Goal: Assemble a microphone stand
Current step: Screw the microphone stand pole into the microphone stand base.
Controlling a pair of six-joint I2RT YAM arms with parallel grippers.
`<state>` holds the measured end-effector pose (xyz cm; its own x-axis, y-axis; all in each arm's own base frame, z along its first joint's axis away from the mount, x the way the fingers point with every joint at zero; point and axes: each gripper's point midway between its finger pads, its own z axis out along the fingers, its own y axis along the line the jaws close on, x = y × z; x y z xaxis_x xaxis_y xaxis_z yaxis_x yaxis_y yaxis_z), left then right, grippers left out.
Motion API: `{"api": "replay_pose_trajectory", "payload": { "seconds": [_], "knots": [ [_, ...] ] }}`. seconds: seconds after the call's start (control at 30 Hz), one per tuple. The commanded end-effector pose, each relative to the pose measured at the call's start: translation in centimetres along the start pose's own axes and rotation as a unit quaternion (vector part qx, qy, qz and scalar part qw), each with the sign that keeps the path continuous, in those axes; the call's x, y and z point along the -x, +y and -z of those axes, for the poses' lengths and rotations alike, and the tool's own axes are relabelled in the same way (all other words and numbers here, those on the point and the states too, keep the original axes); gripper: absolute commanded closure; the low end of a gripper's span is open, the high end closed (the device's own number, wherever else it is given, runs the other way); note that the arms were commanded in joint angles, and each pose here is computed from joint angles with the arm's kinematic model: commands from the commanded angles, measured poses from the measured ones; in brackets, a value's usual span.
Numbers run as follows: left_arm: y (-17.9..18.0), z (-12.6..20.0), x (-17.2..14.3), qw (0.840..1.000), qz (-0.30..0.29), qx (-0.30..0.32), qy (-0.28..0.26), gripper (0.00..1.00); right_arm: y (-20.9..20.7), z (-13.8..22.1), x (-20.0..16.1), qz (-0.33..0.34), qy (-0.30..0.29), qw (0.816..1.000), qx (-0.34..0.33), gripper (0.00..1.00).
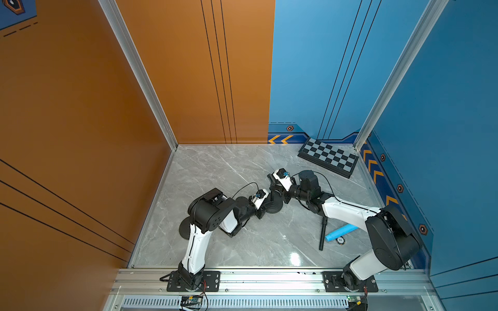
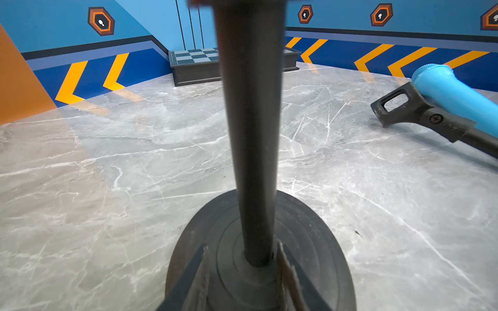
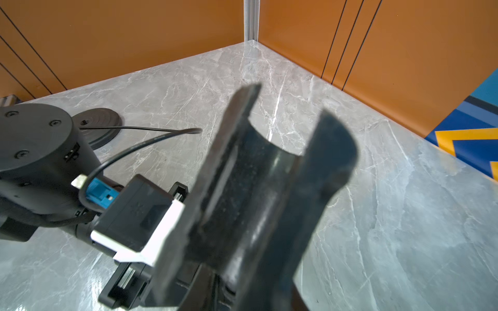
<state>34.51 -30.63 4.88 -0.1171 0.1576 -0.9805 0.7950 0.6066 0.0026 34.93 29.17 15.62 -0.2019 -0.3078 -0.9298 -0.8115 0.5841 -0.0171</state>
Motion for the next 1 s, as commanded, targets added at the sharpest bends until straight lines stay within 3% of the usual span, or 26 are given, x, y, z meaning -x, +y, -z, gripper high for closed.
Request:
{"api": "replay_pose_trajectory", "payload": {
  "seconds": [0.0,0.1,0.17,0.23,0.3,0.43,0.53,0.63,0.8,0.97],
  "knots": [
    [-0.4,0.0,-2.1,0.999,0.004,-0.007,0.039,0.57,-2.9,0.8,-1.5,-0.044,-0.002,0.987,-0.155,0.99],
    [-0.5,0.0,-2.2,0.999,0.002,-0.008,0.040,0.57,-3.3,1.9,-2.8,-0.081,-0.001,0.967,-0.240,1.00],
    [-0.5,0.0,-2.2,0.999,0.002,-0.008,0.041,0.57,-2.5,2.0,-3.2,-0.105,-0.008,0.960,-0.261,1.00],
    [-0.5,0.0,-2.2,0.999,0.002,-0.007,0.042,0.57,-1.4,1.5,-3.2,-0.103,-0.006,0.961,-0.256,0.99],
    [-0.6,0.0,-2.2,0.999,0.002,-0.007,0.042,0.57,-0.6,0.9,-2.9,-0.086,0.000,0.967,-0.239,0.91],
    [-0.6,0.0,-2.3,0.999,0.001,-0.007,0.043,0.57,0.1,0.7,-1.3,-0.067,-0.002,0.985,-0.159,0.71],
    [-0.6,0.0,-2.3,0.999,0.001,-0.008,0.043,0.57,0.8,1.4,-0.5,-0.017,0.016,0.997,-0.072,0.53],
    [-0.6,0.0,-2.3,0.999,0.000,-0.009,0.043,0.57,1.0,2.4,0.2,0.022,0.020,0.999,-0.026,0.49],
    [-0.7,0.0,-2.3,0.999,0.000,-0.010,0.043,0.57,1.2,2.4,0.1,0.011,0.033,0.996,0.079,0.44],
    [-0.7,0.0,-2.3,0.999,0.000,-0.011,0.043,0.57,1.7,1.7,0.0,0.015,0.036,0.991,0.130,0.45]
  ]
}}
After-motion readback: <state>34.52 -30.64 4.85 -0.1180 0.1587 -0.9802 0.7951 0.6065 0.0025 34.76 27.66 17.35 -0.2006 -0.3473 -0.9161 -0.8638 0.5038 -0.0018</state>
